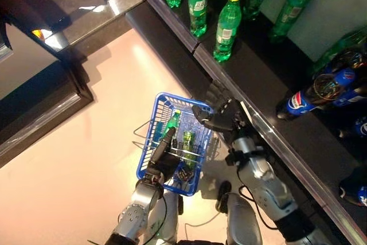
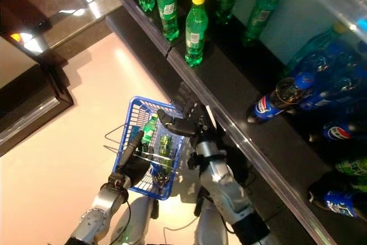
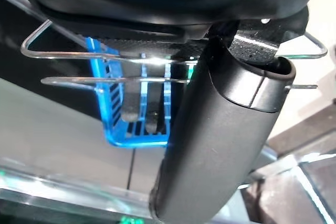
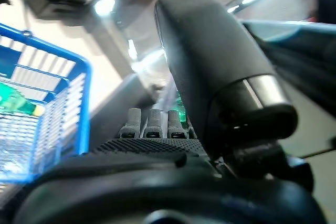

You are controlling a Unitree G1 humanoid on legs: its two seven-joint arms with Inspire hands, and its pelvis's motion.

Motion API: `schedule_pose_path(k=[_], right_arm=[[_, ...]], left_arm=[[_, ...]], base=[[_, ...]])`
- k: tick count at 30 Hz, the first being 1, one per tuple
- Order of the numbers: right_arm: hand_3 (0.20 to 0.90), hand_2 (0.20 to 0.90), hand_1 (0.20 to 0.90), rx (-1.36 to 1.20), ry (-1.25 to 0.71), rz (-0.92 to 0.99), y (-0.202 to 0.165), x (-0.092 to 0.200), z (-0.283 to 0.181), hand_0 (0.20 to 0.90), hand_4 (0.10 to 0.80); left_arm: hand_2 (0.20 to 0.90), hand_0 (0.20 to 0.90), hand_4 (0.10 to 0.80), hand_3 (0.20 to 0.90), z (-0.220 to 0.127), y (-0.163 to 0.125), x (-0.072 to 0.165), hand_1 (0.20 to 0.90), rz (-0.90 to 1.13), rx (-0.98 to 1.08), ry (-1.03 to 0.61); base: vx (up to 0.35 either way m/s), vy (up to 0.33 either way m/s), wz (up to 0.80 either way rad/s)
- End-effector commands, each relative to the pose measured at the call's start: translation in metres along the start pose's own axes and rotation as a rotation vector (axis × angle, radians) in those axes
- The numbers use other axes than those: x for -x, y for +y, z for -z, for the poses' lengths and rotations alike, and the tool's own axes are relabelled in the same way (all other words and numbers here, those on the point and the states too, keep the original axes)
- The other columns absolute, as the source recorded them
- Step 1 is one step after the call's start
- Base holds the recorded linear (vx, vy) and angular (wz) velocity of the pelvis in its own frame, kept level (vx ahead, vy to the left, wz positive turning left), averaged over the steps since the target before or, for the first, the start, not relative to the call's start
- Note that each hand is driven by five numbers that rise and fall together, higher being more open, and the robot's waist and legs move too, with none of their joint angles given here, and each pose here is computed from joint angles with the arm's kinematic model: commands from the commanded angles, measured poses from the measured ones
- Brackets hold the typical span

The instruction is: Pick up the drink and place into the basket.

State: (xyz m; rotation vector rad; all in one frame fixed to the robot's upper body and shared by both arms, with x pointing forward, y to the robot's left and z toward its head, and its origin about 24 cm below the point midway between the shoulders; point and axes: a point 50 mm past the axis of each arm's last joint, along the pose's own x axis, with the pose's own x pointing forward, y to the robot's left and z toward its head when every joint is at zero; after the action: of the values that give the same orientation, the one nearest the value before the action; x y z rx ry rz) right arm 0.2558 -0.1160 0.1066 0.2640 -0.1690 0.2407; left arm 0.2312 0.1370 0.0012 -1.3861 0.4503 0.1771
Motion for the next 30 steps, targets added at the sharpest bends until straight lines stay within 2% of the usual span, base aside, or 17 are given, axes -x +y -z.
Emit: schedule_pose_path(k=[1, 3, 15, 30], right_arm=[[0.900, 0.900, 0.900, 0.023, -0.062, -0.102, 0.008, 0.017, -0.004, 0.900, 0.800], [0.900, 0.900, 0.900, 0.003, 0.019, -0.082, 0.001, 0.034, 0.009, 0.900, 0.800], [0.900, 0.900, 0.900, -0.055, 0.371, 0.010, -0.026, 0.089, 0.066, 0.900, 0.800], [0.900, 0.900, 0.900, -0.093, 0.719, 0.202, -0.054, 0.153, 0.133, 0.900, 0.800]], left_arm=[[0.300, 0.300, 0.100, 0.200, 0.000, -0.090, 0.047, 0.300, 0.560, -0.050, -0.007], [0.300, 0.300, 0.100, 0.200, -0.005, -0.078, 0.051, 0.300, 0.517, -0.045, -0.029], [0.300, 0.300, 0.100, 0.200, -0.016, -0.037, 0.055, 0.300, 0.353, -0.045, -0.098], [0.300, 0.300, 0.100, 0.200, -0.016, 0.014, 0.045, 0.300, 0.126, -0.054, -0.140]], base=[[0.085, -0.046, -0.07], [0.095, -0.059, -0.10], [0.024, -0.028, -0.09], [-0.011, 0.002, -0.02]])
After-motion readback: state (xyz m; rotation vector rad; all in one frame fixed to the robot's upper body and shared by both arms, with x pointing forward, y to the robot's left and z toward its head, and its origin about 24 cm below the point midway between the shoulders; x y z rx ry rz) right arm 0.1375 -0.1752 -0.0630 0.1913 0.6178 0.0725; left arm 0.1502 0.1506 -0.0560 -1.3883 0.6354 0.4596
